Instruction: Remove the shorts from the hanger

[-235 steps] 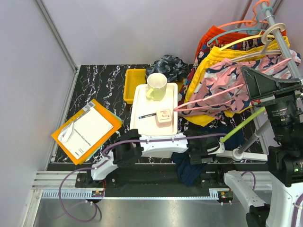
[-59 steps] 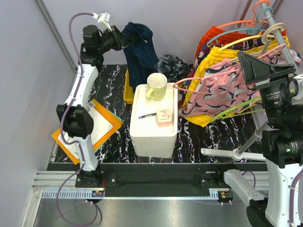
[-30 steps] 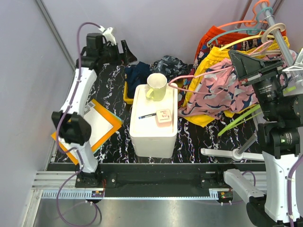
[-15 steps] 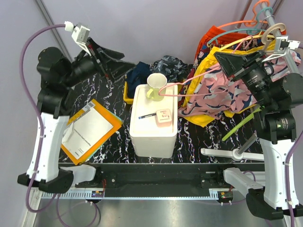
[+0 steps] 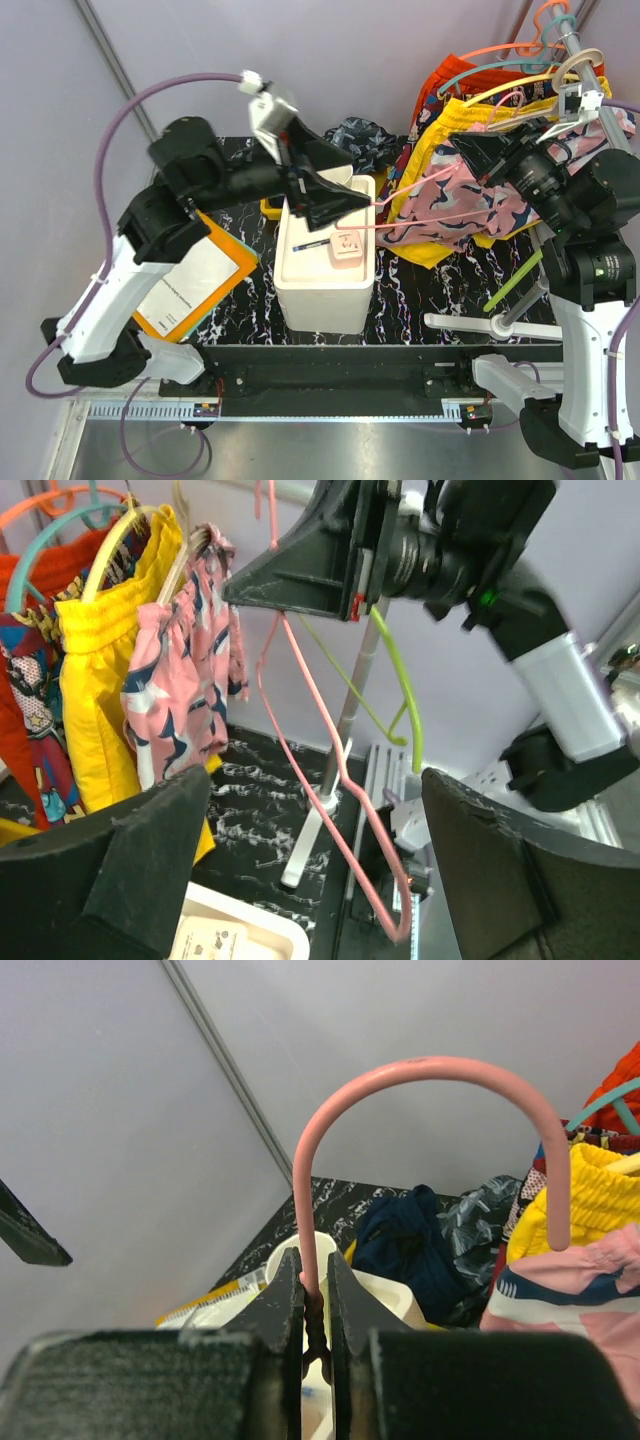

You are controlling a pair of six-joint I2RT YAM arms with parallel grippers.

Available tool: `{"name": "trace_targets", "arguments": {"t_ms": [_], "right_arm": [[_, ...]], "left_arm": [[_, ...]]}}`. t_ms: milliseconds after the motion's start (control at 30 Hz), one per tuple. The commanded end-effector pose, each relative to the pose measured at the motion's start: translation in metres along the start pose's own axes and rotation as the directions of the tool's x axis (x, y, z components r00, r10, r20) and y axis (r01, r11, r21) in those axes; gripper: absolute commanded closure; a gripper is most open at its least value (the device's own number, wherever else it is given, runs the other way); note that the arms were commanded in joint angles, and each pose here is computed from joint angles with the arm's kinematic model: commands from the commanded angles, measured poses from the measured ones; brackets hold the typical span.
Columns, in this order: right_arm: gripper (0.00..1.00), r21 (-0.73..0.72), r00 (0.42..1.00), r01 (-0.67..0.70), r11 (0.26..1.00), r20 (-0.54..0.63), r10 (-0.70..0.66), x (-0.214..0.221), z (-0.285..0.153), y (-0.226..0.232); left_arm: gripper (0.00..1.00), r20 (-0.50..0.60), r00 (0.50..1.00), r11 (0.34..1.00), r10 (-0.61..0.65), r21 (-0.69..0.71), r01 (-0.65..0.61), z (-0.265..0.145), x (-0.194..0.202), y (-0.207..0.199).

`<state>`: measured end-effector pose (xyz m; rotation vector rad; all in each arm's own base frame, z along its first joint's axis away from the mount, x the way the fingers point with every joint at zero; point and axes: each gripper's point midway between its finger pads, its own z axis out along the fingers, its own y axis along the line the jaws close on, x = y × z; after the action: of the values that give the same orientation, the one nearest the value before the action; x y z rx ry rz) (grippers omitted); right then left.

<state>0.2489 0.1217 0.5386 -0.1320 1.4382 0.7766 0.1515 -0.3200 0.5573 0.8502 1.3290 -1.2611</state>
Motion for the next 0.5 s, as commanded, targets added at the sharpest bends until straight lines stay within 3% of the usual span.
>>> {"name": "trace_targets", "arguments": {"t_ms": [0, 267, 467], "right_arm": [[1.0, 0.024, 0.996, 0.088, 0.996, 0.028, -0.089, -0.015, -0.015, 0.005], [1.0, 0.04, 0.995, 0.099, 0.994, 0.021, -0.1, -0.014, -0.024, 0.007], [1.0, 0.053, 0.995, 0.098, 0.994, 0.027, -0.099, -0.016, -0.029, 0.007]], "left_arm": [[0.11, -0.058, 0.988, 0.982, 0.141, -0.12, -0.147, 0.007, 0.009, 0.006], [0.18, -0.135, 0.975, 0.97, 0.175, -0.144, -0.194, 0.007, 0.039, 0.002], [0.46, -0.154, 0.976, 0.974, 0.156, -0.143, -0.178, 0.009, 0.048, 0.0]]}}
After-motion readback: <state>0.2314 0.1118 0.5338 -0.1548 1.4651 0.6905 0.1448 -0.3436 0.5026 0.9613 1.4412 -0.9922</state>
